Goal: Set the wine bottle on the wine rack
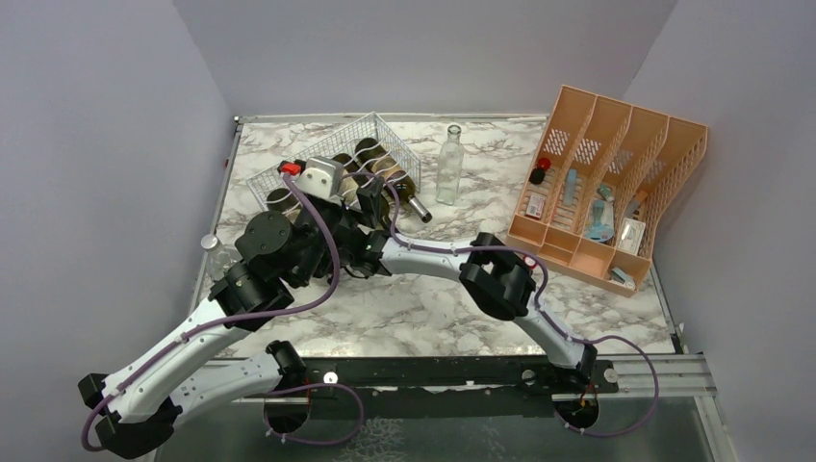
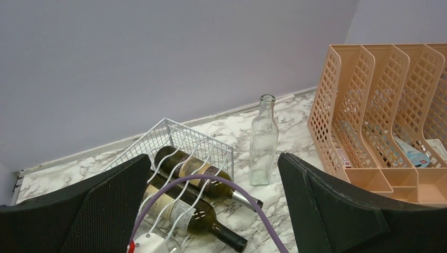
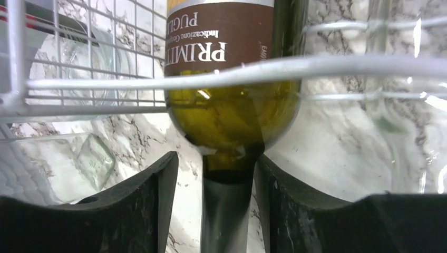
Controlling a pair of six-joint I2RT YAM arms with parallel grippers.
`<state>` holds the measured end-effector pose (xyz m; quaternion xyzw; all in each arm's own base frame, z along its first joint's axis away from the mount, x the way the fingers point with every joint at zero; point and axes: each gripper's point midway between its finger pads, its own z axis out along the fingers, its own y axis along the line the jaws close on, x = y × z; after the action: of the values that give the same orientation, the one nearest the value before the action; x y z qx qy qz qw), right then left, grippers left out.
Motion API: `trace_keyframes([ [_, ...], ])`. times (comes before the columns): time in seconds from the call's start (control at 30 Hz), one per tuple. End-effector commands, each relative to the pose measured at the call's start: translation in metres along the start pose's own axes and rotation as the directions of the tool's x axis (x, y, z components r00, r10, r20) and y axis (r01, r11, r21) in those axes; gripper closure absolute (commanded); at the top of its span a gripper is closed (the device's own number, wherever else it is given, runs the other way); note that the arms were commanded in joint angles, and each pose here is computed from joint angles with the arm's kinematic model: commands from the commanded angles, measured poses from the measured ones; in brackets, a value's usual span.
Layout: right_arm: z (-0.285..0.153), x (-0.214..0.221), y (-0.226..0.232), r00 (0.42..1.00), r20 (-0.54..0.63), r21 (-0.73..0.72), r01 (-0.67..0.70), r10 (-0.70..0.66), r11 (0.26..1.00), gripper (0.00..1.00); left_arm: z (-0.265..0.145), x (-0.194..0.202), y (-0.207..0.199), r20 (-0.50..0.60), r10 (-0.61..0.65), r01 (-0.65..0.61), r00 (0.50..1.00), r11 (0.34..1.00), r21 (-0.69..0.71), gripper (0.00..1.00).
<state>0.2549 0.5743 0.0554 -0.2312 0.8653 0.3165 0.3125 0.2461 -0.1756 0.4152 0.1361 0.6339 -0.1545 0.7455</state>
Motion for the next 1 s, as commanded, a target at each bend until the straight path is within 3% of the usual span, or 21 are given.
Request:
trace_keyframes([
  [0.0,-0.003,-0.040,0.016,0.992,0.124,-0.042,0.010,-0.005,0.999,0.39,0.000,0.001,0.004,-0.003,0.010,-0.010,1.000,1.000,-0.020,0.01],
  [0.4,-0.039,-0.061,0.017,0.984,0.180,-0.032,0.002,0.003,0.999,0.23,-0.006,-0.018,0.009,0.037,-0.008,0.009,0.999,1.000,-0.026,0.01],
  [0.63,-0.070,-0.072,0.006,0.977,0.214,0.008,-0.017,0.015,1.000,0.20,-0.011,-0.036,0.010,0.073,-0.045,0.046,0.996,0.999,-0.012,0.01],
  [0.97,-0.165,-0.112,-0.033,0.950,0.312,0.061,-0.016,-0.004,0.998,0.21,-0.021,-0.067,0.013,0.137,-0.092,0.091,0.986,0.996,0.014,0.01],
])
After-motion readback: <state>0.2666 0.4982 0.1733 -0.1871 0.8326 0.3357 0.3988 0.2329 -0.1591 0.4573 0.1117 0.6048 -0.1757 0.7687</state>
